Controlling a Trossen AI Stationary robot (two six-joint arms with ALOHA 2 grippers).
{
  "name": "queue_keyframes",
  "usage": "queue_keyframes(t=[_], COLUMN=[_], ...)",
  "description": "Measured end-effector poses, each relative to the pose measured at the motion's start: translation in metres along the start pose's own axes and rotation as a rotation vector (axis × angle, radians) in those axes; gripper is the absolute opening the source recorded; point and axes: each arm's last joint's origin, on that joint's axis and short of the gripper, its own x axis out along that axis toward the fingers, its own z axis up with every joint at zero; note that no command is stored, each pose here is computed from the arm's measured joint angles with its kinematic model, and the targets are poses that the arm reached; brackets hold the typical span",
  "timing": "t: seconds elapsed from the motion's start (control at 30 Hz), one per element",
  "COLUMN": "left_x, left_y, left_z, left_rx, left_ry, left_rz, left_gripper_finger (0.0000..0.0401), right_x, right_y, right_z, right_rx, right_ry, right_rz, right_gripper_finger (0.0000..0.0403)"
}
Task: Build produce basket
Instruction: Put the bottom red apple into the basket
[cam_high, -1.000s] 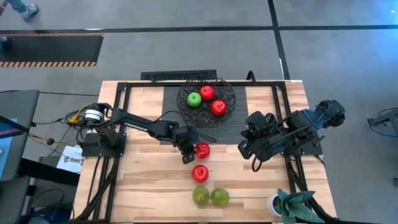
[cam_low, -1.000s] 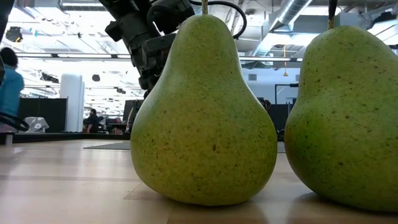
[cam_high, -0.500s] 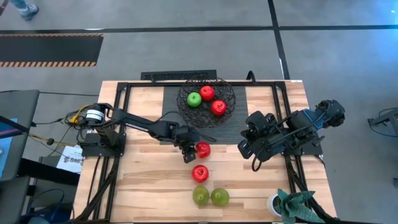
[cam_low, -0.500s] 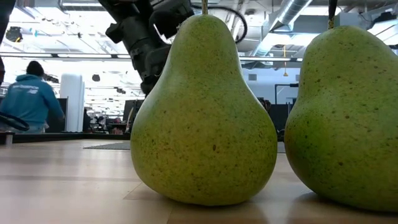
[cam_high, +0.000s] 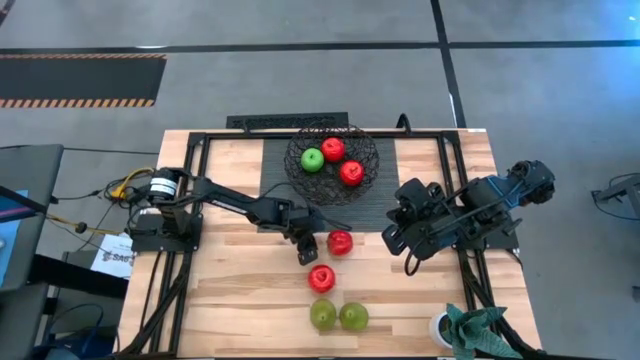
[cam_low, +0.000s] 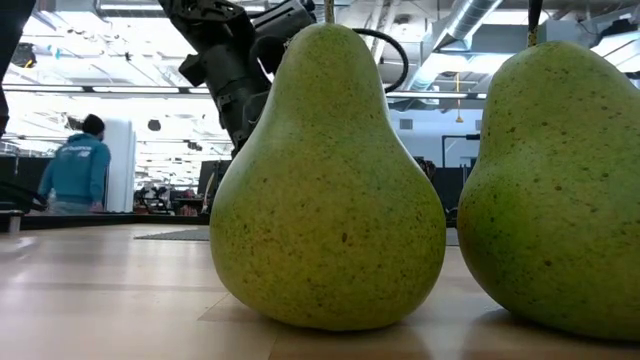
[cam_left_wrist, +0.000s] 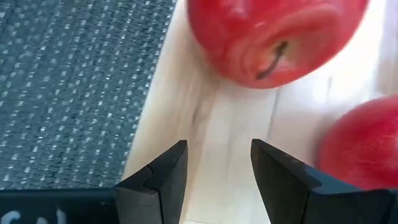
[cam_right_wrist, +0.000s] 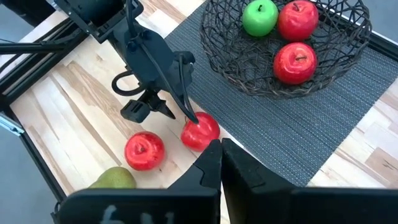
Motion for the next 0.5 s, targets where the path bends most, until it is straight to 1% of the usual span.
queue_keyframes(t=[0.2,0.37,0.5], left_x=[-0.005,-0.012,-0.013], left_y=[-0.007,-0.015,-0.016], left_z=[0.010,0.025,0.029], left_rx=[0.005,0.035,0.063], left_ry=[-0.014,-0.069,-0.103], left_rz=[-0.078,-0.100,-0.085], left_gripper_finger=[0.0163,0.0163,0.0163], right_x=[0.000,0.000,0.000], right_y=[0.000,0.000,0.000], right_z=[0.000,0.000,0.000], right_rx=[0.002,0.002,0.002], right_ry=[0.000,0.000,0.001], right_rz=[-0.001,-0.001,-0.001], right_gripper_finger=[0.0026,0.0026,0.0026])
